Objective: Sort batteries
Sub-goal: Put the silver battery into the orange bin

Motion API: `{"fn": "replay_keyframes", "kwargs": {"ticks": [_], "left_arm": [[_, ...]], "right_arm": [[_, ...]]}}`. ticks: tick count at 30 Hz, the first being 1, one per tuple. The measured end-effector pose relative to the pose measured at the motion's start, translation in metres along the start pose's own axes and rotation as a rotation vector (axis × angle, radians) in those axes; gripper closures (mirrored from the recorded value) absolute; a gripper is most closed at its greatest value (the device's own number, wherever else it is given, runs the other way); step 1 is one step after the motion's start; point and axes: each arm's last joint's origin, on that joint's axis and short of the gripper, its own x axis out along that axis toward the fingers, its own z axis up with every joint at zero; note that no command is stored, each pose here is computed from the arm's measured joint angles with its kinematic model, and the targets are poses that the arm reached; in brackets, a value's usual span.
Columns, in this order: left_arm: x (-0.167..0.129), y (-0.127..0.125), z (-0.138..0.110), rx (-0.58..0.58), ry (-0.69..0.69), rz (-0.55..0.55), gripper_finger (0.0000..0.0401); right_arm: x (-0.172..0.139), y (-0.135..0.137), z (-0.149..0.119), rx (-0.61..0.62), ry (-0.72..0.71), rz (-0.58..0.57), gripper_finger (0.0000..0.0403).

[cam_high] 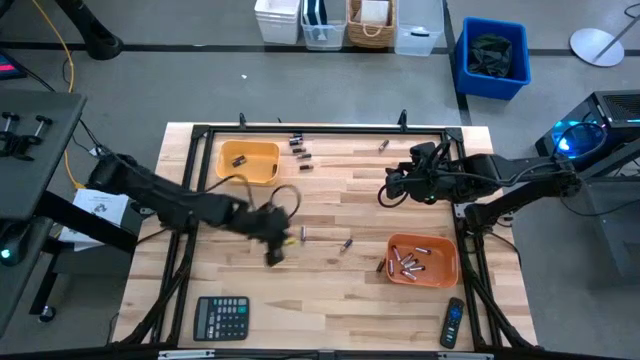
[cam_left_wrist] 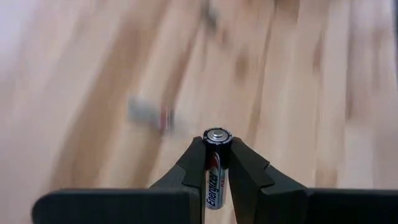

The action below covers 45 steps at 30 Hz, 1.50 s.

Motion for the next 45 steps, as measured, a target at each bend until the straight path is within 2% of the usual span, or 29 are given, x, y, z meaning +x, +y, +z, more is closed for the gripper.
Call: {"fn": "replay_keyframes", "kwargs": {"ticks": [5,8,10,14,18,21,25,29,34,39,41,45], "left_arm": [[0.046,0.001,0.058,0.027,-0.224,-0.08,0.0372],[0.073,-0.009,0.094,0.022,-0.383,-0.187,0.0372],[0.093,-0.016,0.116,0.01,-0.461,-0.222,0.0372],[0.134,-0.028,0.149,0.002,-0.483,-0.264,0.0372],[0.157,-0.041,0.175,0.019,-0.522,-0.341,0.0369],[0.165,-0.045,0.184,0.031,-0.504,-0.349,0.0324],[0.169,-0.041,0.181,0.084,-0.38,-0.33,0.0242],[0.154,-0.027,0.177,0.079,-0.188,-0.307,0.018],[0.138,-0.007,0.156,0.058,-0.059,-0.196,0.016],[0.109,-0.003,0.113,-0.083,-0.137,-0.081,0.0161],[0.096,-0.002,0.087,-0.166,-0.129,0.016,0.0161],[0.071,-0.004,0.046,-0.254,-0.062,0.355,0.0165]], "right_arm": [[0.0,0.001,0.003,0.049,-0.087,-0.022,0.019],[0.0,0.003,0.006,0.057,-0.143,-0.027,0.019],[-0.001,0.003,0.007,0.057,-0.16,-0.023,0.019],[-0.001,0.003,0.007,0.061,-0.161,-0.02,0.019],[-0.001,0.003,0.007,0.063,-0.16,-0.018,0.019],[-0.001,0.003,0.007,0.061,-0.163,-0.02,0.019],[-0.001,0.003,0.008,0.032,-0.165,-0.025,0.019],[0.0,0.003,0.008,0.018,-0.167,-0.032,0.019],[0.0,0.002,0.008,0.01,-0.166,-0.034,0.019],[0.0,0.002,0.008,0.011,-0.165,-0.034,0.019],[0.0,0.002,0.008,0.011,-0.165,-0.035,0.019],[0.0,0.002,0.008,0.009,-0.164,-0.037,0.019]]}}
